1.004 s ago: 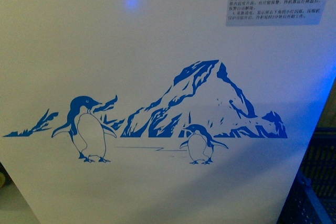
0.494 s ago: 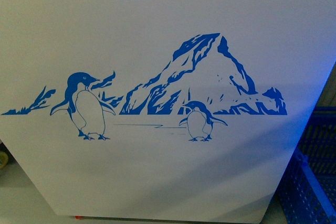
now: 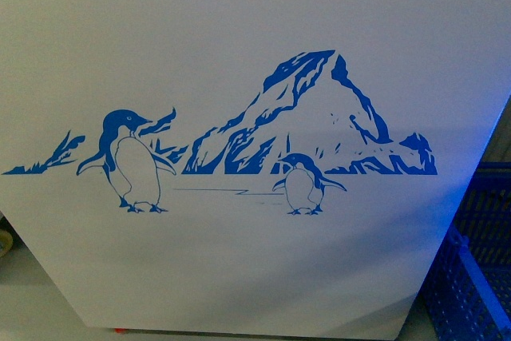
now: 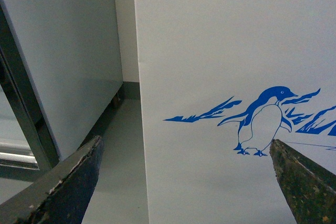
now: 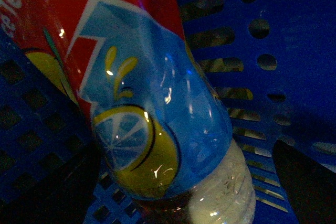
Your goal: Put drink in fridge
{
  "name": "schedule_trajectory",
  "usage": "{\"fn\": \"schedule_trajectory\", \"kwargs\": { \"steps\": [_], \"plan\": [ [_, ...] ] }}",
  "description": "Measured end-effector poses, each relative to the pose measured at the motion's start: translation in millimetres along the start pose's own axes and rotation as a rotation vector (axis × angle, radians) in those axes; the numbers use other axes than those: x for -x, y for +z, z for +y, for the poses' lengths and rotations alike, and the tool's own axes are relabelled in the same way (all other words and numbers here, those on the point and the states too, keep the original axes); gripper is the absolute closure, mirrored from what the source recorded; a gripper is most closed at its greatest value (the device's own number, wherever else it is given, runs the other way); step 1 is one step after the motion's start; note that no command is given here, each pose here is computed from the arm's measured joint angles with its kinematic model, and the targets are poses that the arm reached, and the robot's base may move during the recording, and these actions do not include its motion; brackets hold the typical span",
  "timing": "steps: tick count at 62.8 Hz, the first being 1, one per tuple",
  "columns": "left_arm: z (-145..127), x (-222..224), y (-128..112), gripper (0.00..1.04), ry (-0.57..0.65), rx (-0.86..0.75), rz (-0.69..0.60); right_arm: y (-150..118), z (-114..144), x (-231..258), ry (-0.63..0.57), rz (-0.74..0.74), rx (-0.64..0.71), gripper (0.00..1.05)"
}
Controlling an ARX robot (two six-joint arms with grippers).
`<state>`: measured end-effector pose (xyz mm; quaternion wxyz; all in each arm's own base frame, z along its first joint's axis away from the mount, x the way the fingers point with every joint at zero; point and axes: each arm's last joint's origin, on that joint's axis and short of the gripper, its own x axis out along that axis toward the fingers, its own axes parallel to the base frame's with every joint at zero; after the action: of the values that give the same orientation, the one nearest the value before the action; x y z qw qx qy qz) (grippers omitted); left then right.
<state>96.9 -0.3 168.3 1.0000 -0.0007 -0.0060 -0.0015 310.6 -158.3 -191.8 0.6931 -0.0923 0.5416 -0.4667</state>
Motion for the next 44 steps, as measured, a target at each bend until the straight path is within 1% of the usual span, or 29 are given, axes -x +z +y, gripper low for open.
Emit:
{"fn": "schedule_trajectory", "kwargs": {
  "steps": [22,35,44],
  "plan": [
    [0.0,0.0,0.0,0.08,0.0,0.0,0.0,2.2,10.3,-12.3,-0.049,0.044,0.005,0.08],
    [0.0,0.0,0.0,0.08,0.0,0.0,0.0,6.3,12.4,-14.4,-0.058,0.082,-0.008,0.08],
    [0.0,0.0,0.0,0.08,0.0,0.0,0.0,3.2,12.1,-13.9,-0.055,0.106,-0.021,0.08]
  ]
}}
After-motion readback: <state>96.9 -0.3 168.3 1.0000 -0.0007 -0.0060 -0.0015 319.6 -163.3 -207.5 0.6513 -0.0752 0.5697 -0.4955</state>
